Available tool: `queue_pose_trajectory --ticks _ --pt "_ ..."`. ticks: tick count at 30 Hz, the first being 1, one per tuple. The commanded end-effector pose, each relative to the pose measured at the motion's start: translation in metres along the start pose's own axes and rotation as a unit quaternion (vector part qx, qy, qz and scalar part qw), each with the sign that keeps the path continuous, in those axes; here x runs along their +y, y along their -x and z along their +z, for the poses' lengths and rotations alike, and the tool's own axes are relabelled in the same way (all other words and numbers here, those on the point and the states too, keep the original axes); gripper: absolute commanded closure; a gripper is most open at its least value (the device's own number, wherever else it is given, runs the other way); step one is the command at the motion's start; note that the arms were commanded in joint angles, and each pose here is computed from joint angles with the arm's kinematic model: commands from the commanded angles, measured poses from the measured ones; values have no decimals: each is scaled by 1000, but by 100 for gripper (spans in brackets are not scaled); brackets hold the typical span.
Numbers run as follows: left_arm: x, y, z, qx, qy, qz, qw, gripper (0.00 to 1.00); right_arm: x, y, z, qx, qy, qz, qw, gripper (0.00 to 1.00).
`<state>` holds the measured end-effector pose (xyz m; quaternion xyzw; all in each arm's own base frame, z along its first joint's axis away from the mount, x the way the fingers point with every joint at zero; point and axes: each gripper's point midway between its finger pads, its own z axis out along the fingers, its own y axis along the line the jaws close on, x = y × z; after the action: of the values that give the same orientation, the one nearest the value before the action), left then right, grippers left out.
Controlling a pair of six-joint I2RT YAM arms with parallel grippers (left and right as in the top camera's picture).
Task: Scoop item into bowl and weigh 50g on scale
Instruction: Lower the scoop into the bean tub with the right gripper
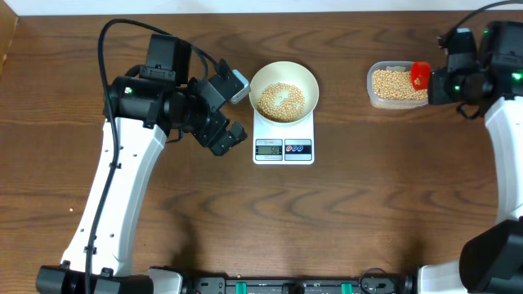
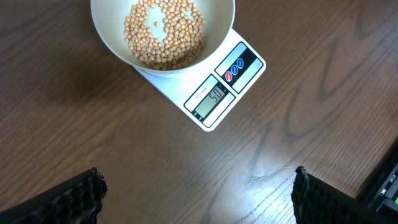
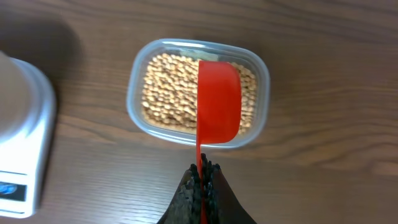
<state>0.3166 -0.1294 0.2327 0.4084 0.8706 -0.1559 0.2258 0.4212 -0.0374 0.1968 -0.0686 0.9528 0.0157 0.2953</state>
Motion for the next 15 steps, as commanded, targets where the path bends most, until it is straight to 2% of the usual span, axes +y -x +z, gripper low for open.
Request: queue_pose_trajectory --ticks 1,11,15 --pt "-3 0 -1 -2 -2 -2 1000 2 -13 0 -5 14 -85 -28 996 99" --pt "-3 0 -1 -2 -2 -2 1000 2 -8 8 -9 21 -163 -67 984 99" --pt "-3 0 -1 -2 -2 -2 1000 2 -5 10 -9 18 -169 -71 983 99"
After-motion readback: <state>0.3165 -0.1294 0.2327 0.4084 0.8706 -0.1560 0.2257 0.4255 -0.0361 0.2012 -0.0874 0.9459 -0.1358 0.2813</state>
